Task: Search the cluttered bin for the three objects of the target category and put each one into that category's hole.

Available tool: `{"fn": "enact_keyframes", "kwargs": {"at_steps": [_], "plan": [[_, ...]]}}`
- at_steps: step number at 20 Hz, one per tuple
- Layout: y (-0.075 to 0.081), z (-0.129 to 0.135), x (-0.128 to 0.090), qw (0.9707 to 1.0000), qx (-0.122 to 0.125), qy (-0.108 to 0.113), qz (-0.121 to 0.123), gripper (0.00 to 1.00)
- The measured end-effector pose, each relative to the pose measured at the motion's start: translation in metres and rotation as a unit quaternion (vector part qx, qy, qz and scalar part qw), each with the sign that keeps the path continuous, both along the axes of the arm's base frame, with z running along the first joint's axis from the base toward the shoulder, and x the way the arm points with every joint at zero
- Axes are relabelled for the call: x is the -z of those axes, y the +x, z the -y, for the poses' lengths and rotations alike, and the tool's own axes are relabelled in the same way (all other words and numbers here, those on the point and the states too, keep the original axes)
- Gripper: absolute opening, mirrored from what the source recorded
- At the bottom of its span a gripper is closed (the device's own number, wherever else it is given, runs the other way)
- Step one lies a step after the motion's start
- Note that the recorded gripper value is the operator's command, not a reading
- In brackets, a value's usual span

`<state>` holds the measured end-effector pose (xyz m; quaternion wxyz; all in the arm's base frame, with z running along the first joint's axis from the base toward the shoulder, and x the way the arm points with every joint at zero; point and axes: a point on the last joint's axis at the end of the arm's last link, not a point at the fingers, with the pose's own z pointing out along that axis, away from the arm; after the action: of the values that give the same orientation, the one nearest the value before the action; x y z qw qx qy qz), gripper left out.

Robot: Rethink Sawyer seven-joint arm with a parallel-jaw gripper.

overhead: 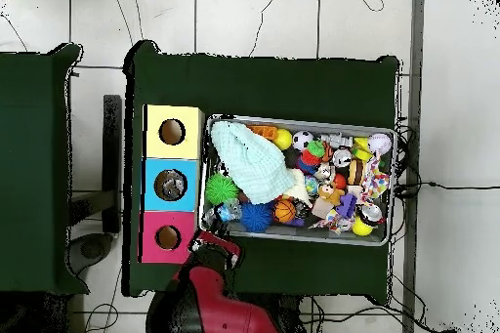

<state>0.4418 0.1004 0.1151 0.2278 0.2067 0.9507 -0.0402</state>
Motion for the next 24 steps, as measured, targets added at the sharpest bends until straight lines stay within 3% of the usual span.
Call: {"fn": "enact_keyframes", "kwargs": {"at_steps": [6,12,24], "plan": [[0.005,0.001,-0.019,0.9999,-0.008,0.003,0.011,0.0],[0.008,-0.023,-0.017,0.9992,-0.033,0.018,0.012,0.0],[-0.006,-0.078,-0.012,0.9951,-0.088,0.039,-0.023,0.0]]}}
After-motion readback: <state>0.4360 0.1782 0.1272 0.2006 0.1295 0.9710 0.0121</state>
